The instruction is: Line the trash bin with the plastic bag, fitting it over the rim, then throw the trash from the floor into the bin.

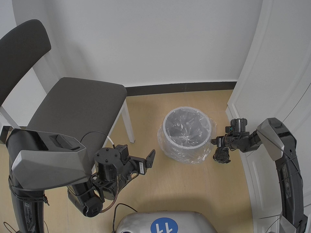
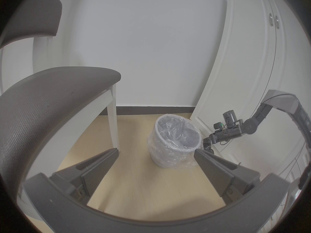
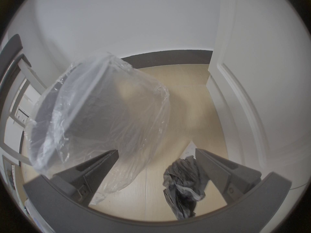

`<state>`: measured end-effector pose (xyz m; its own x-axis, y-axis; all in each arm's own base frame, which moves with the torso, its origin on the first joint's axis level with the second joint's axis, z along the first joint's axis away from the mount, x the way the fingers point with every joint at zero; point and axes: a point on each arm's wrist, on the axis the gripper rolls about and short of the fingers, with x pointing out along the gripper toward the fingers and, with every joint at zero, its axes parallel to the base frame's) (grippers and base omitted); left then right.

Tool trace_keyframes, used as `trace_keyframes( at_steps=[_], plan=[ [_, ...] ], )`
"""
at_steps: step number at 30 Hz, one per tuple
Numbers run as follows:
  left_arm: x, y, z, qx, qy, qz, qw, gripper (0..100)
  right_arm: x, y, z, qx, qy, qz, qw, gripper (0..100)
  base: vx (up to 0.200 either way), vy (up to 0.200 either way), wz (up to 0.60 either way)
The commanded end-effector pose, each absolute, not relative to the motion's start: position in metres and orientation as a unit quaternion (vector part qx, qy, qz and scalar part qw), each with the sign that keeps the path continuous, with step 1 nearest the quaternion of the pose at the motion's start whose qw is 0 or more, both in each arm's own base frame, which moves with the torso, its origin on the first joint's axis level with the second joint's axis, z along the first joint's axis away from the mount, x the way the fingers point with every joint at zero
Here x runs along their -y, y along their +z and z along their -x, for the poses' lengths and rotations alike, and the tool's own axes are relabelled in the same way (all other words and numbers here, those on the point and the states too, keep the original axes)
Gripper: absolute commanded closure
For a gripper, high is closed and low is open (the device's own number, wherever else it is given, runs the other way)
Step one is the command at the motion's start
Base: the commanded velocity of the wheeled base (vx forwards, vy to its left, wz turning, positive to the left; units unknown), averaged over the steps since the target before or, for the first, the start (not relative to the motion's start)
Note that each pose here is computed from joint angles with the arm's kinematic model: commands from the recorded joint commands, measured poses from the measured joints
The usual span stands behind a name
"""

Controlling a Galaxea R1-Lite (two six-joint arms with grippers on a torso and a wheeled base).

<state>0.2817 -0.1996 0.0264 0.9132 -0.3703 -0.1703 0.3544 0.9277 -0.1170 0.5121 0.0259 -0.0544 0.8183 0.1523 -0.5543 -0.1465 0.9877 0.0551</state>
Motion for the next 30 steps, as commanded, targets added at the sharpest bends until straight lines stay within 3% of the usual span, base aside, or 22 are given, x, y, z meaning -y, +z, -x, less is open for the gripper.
trace_keyframes(
  at_steps=[1, 16, 30],
  plan=[
    [0.199, 0.025, -0.282, -0.096, -0.184, 0.042, 0.977, 0, -0.03, -0.098, -0.518, -0.299, 0.067, -0.007, 0.952, 0, 0.0, 0.0, 0.0],
    [0.2, 0.022, -0.282, -0.102, -0.186, 0.039, 0.976, 0, -0.035, -0.098, -0.519, -0.275, 0.072, -0.007, 0.959, 0, 0.0, 0.0, 0.0],
    [0.202, 0.021, -0.281, -0.101, -0.188, 0.036, 0.976, 0, -0.023, -0.022, -0.503, -0.232, 0.072, -0.018, 0.97, 0, 0.0, 0.0, 0.0]
  ],
)
